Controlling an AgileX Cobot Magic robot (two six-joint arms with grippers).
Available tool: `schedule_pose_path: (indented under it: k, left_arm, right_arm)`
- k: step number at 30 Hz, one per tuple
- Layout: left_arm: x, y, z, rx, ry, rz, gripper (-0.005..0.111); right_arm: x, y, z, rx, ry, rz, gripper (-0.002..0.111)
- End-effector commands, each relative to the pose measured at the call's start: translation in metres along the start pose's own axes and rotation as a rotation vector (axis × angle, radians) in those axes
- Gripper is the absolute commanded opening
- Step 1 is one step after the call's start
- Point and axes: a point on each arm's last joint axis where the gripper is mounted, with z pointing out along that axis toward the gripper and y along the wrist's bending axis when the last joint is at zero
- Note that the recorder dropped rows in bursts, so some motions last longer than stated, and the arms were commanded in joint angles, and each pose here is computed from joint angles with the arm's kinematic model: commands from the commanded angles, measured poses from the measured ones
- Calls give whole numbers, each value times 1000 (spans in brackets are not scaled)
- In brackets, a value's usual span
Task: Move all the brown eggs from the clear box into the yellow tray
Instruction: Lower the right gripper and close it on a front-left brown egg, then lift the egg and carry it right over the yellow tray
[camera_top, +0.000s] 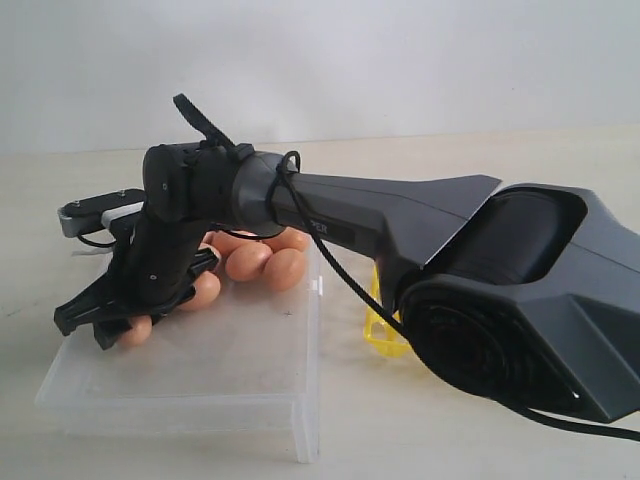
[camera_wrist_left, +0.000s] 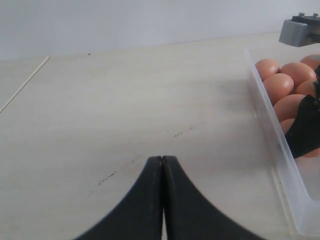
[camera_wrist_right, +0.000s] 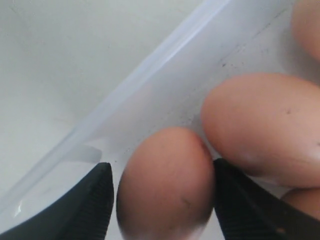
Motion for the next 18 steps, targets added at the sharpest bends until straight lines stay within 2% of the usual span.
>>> schedule_pose_path:
  k: [1,5,7,9,11,12,18]
  left_arm:
    - [-2,0,-1,7,-11,-5,0]
    - [-2,0,-1,7,-11,-5,0]
    - [-2,0,-1,7,-11,-5,0]
    - [-2,0,-1,7,-11,-5,0]
    - [-2,0,-1,7,-11,-5,0]
    - [-2,0,-1,7,-11,-5,0]
    - [-2,0,-1,7,-11,-5,0]
  right_arm:
    - [-1,-4,5,27,-25,-11,56]
    - [-3,-6,5,52,-45,-20,51]
    - [-3,-7,5,66,-51,-31,44]
    - [-4,-9,5,82,-53,-66,28]
    - [-4,-9,5,85,-51,-116,4]
    - [-3,-9,5,85,-48,-130,1]
    - [-7,-4,-9,79,-47,-140,0]
